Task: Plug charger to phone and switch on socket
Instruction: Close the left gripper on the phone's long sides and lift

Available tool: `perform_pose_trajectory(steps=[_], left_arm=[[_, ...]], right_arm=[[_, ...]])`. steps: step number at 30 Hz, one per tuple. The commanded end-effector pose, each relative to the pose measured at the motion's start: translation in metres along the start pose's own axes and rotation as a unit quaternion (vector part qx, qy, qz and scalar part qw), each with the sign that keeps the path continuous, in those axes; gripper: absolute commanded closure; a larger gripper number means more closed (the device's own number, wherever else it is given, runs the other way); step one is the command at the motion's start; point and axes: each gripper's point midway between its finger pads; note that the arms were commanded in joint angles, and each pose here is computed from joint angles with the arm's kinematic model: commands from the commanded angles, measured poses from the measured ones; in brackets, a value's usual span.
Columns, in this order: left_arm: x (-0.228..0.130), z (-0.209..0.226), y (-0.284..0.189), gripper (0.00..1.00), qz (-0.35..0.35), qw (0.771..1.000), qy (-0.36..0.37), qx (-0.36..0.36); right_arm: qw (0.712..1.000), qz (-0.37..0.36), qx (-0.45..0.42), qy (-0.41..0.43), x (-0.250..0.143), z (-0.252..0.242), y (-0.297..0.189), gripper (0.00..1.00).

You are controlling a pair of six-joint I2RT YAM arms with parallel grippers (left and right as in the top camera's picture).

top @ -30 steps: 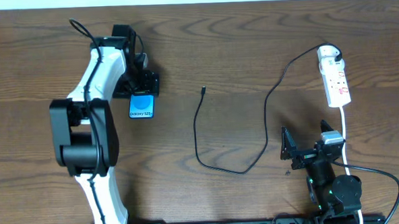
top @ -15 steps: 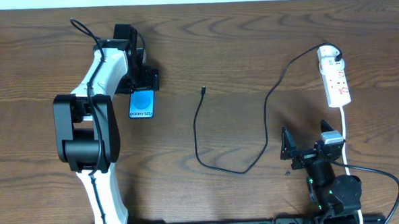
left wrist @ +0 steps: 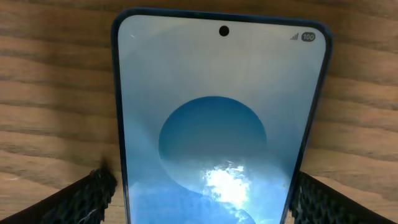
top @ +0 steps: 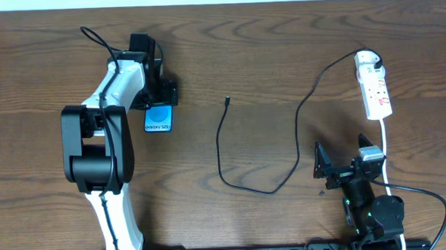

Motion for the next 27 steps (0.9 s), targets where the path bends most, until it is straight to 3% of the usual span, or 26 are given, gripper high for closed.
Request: perform_pose_trajectory(steps=[1,27], left_arm=[[-0.025,0.000,0.024,0.08,0.037,0.999,-0.001,0.003],[-0.050,0.004,0.032,0.15,0.070,0.997,-0.014,0.032]], right_arm=[[1.000,-0.001,0.000,-0.004,0.000,0.000,0.000,0.01],[1.000,-0.001,0.000,-0.004,0.000,0.000,0.000,0.01]])
Point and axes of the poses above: each gripper's point midway between its finger pads, its own y axis out along the fingers, its own z axis along the line the jaws close on, x = y × z, and after that the axes turned 6 degrees about -y, right-handed
